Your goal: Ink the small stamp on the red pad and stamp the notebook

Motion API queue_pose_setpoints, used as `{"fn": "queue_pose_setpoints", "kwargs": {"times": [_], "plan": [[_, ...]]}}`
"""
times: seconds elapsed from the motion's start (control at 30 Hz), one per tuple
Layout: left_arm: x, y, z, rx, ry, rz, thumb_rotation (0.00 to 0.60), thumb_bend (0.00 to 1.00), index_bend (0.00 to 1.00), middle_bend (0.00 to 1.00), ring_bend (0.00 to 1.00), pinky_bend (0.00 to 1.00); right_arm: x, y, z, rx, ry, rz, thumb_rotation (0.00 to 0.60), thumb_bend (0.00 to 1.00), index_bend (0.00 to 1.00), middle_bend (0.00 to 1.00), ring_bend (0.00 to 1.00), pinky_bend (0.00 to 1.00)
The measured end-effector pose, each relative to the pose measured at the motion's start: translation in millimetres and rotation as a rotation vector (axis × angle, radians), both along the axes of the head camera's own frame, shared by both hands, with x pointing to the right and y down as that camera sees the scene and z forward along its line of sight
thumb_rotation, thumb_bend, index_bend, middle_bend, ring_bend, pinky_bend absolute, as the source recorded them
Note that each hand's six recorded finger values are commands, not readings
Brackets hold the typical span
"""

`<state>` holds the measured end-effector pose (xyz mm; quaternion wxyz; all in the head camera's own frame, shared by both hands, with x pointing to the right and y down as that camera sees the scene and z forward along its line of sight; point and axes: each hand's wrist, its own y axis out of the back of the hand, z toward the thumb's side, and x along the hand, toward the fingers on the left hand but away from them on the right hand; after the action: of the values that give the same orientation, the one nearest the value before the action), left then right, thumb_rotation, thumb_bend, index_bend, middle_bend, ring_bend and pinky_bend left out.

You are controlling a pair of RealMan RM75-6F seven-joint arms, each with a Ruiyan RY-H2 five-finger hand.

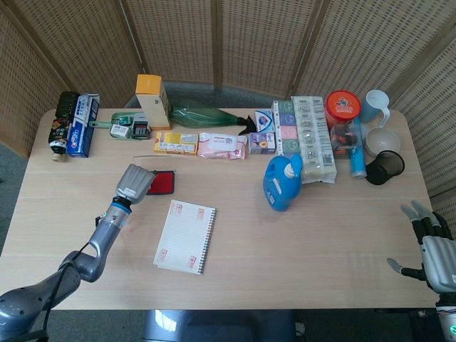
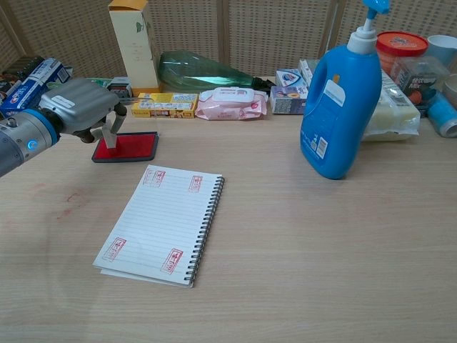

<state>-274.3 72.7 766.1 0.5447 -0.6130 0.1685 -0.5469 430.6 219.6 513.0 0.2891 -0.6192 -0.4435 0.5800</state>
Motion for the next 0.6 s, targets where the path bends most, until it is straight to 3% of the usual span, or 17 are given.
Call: {"fn": "queue_pose_setpoints", "kwargs": {"times": [0.6], "plan": [[0.4,3.3,9.8,-0.01,-0.008,-0.016,0.6,0.41,0.64,1.0,1.0,1.0,1.5,-0.3,-3.1,0.006,-0.01,0.005,0.6,0.01,0.06,0.0,0.0,0.0]]}}
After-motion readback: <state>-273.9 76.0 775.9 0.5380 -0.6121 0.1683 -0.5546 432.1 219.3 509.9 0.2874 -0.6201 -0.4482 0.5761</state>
